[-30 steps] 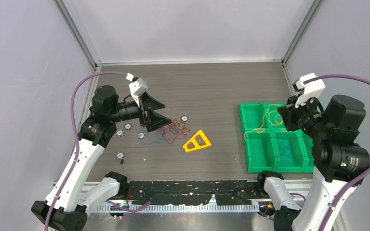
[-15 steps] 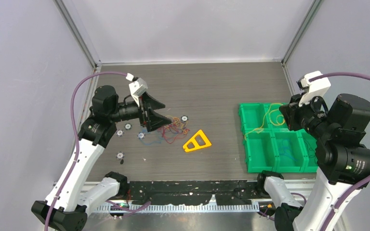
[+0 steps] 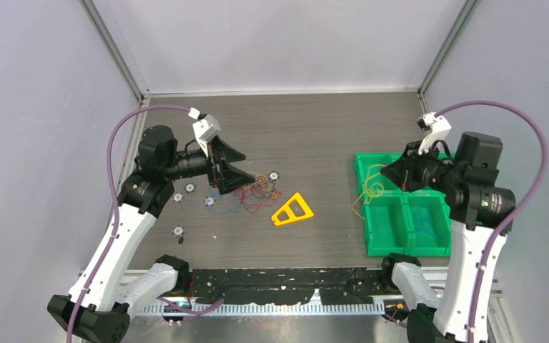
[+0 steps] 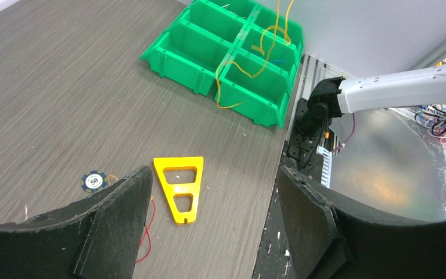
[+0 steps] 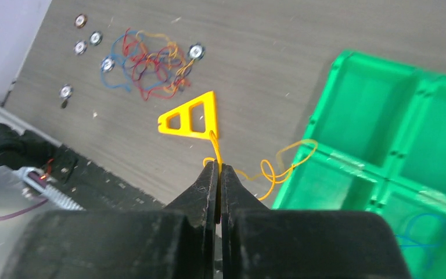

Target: Untangle the cables

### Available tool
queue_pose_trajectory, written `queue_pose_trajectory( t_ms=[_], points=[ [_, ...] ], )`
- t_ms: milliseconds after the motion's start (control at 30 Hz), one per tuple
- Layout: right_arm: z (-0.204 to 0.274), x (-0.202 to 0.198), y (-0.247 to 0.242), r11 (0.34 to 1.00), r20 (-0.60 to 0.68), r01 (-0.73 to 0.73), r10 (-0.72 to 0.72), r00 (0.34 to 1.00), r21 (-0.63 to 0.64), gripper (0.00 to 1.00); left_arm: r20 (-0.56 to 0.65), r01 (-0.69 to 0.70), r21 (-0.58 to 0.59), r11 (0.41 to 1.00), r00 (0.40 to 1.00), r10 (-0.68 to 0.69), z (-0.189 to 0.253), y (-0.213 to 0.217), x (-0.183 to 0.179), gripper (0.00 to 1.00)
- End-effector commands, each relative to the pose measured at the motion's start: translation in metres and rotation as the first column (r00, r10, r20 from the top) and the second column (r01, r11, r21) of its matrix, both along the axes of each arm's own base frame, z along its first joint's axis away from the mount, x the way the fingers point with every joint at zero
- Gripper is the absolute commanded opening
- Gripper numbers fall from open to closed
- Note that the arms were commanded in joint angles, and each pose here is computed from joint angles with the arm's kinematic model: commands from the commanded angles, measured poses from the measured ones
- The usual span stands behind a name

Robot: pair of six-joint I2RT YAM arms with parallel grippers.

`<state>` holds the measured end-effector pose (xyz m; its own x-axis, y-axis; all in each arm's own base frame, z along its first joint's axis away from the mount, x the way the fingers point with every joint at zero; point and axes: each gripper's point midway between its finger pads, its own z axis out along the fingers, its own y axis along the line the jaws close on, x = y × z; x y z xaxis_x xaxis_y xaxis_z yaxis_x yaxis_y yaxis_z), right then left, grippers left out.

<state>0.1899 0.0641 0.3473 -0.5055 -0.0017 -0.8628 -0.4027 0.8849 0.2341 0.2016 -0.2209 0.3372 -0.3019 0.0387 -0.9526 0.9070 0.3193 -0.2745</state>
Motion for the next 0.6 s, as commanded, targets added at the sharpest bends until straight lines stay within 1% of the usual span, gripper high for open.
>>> queue_pose_trajectory(
  t_ms=[0,100,200,300,433,500,567],
  points=[
    [-0.003,0.005,0.022,0.988,0.003,-0.101,0.102,0.995,0.114,0.05,0.064,-0.006,-0.013,1.0,0.998,0.007,0.017,0.003,-0.002,0.8],
    [0.012,0.0,0.035,0.97,0.04,-0.174,0.17,0.985,0.167,0.05,0.055,-0.008,-0.013,1.0,0.998,0.009,0.015,0.003,-0.002,0.8],
    [0.038,-0.009,0.049,0.943,0.083,-0.242,0.228,0.97,0.228,0.05,0.053,-0.01,-0.016,1.0,0.999,0.011,0.016,0.002,-0.001,0.8],
    [0.059,-0.012,0.052,0.937,0.113,-0.257,0.236,0.965,0.236,0.05,0.054,-0.01,-0.017,1.0,0.998,0.011,0.019,0.002,-0.001,0.8],
    [0.083,-0.014,0.048,0.952,0.145,-0.24,0.215,0.966,0.19,0.05,0.056,-0.01,-0.017,1.0,0.998,0.011,0.02,0.002,-0.001,0.8],
    [0.09,-0.014,0.043,0.964,0.171,-0.23,0.206,0.964,0.135,0.05,0.053,-0.01,-0.016,1.0,0.999,0.011,0.019,0.002,-0.001,0.8],
    [0.087,-0.007,0.03,0.983,0.172,-0.173,0.162,0.972,0.054,0.05,0.053,-0.01,-0.015,1.0,0.999,0.011,0.019,0.002,-0.001,0.8]
  ],
)
